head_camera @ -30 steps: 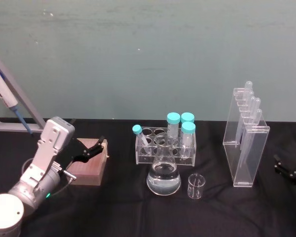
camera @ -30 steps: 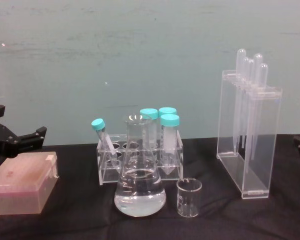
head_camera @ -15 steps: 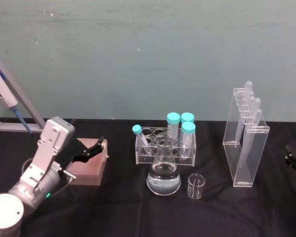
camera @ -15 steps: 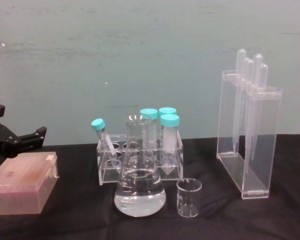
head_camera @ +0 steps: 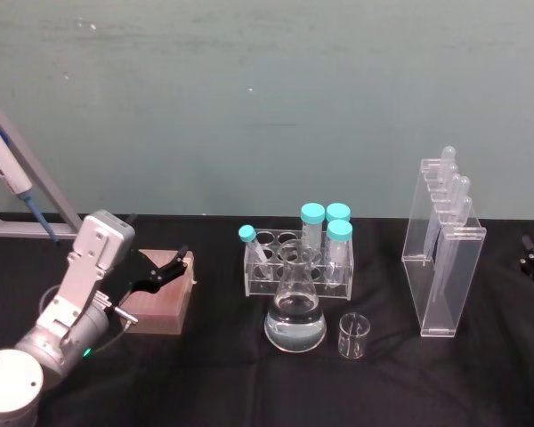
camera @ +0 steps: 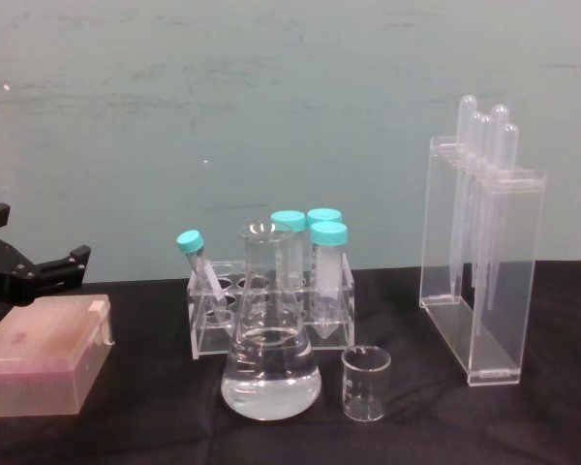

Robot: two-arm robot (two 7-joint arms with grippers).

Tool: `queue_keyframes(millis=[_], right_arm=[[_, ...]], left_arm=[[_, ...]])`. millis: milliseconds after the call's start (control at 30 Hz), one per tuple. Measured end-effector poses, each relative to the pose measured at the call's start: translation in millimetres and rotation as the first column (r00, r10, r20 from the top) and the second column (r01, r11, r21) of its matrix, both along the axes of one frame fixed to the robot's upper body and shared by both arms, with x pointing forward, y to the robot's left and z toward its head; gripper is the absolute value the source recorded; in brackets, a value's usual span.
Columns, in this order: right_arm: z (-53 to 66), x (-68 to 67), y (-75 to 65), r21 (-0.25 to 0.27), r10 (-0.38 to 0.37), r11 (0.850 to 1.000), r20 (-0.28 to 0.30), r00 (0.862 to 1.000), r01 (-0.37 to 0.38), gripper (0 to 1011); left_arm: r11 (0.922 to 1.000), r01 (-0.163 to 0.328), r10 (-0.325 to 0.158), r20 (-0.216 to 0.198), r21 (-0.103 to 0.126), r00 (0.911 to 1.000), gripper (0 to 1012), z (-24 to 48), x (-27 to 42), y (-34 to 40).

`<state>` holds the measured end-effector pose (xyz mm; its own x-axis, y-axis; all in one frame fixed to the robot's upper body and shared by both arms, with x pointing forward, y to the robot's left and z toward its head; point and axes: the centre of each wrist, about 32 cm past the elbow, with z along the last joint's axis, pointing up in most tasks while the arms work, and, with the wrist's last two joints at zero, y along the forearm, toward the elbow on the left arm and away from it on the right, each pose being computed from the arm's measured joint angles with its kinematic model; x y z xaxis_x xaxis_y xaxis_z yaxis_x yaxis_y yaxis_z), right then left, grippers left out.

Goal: Place the experimental apparatus aside using one hand.

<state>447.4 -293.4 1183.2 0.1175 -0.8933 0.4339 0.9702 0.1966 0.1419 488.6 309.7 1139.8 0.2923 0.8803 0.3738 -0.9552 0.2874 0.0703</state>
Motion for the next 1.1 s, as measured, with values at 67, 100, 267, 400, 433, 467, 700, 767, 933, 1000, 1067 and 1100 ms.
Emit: queue_keyframes(millis=[67, 100, 267, 400, 433, 467, 700, 767, 933, 1000, 1067, 1100], right_arm=[[0.6, -1.9, 0.5, -0.005, 0.013, 1.0, 0.013, 1.0, -0.013, 1000], [0.8, -3.3, 1.2, -0.007, 0.026, 1.0, 0.025, 0.999, -0.026, 1000], [0.9, -4.3, 3.7, -0.002, 0.061, 0.998, 0.046, 0.997, -0.06, 1000], [1.2, -1.9, 7.2, 0.019, 0.096, 0.995, 0.056, 0.994, -0.097, 1000], [1.1, -1.4, 7.7, 0.022, 0.102, 0.994, 0.057, 0.993, -0.103, 1000], [0.9, -0.8, 8.2, 0.026, 0.107, 0.994, 0.058, 0.993, -0.109, 1000], [1.2, 7.3, 16.0, 0.074, 0.155, 0.984, 0.07, 0.985, -0.16, 1000], [2.4, 9.8, 20.2, 0.105, 0.165, 0.98, 0.071, 0.984, -0.172, 1000], [4.3, 12.7, 31.6, 0.183, 0.169, 0.967, 0.068, 0.983, -0.179, 1000], [4.3, 13.1, 36.0, 0.209, 0.164, 0.962, 0.063, 0.985, -0.173, 1000], [4.4, 13.4, 38.9, 0.226, 0.158, 0.959, 0.059, 0.986, -0.168, 1000], [4.3, 13.5, 41.3, 0.241, 0.154, 0.957, 0.052, 0.987, -0.162, 1000]], left_arm=[[1.0, 0.0, 0.0, 0.0, 0.0, 1.0, 1000, 0.0, 0.0, 0.0], [1.0, 0.0, 0.0, 0.0, 0.0, 1.0, 1000, 0.0, 0.0, 0.0], [1.0, 0.0, 0.0, 0.0, 0.0, 1.0, 1000, 0.0, 0.0, 0.0], [1.0, 0.0, 0.0, 0.0, 0.0, 1.0, 1000, 0.0, 0.0, 0.0], [1.0, 0.0, 0.0, 0.0, 0.0, 1.0, 1000, 0.0, 0.0, 0.0], [1.0, 0.0, 0.0, 0.0, 0.0, 1.0, 1000, 0.0, 0.0, 0.0], [1.0, 0.0, 0.0, 0.0, 0.0, 1.0, 1000, 0.0, 0.0, 0.0], [1.0, 0.0, 0.0, 0.0, 0.0, 1.0, 1000, 0.0, 0.0, 0.0], [1.0, 0.0, 0.0, 0.0, 0.0, 1.0, 1000, 0.0, 0.0, 0.0], [1.0, 0.0, 0.0, 0.0, 0.0, 1.0, 1000, 0.0, 0.0, 0.0], [1.0, 0.0, 0.0, 0.0, 0.0, 1.0, 1000, 0.0, 0.0, 0.0], [1.0, 0.0, 0.0, 0.0, 0.0, 1.0, 1000, 0.0, 0.0, 0.0]])
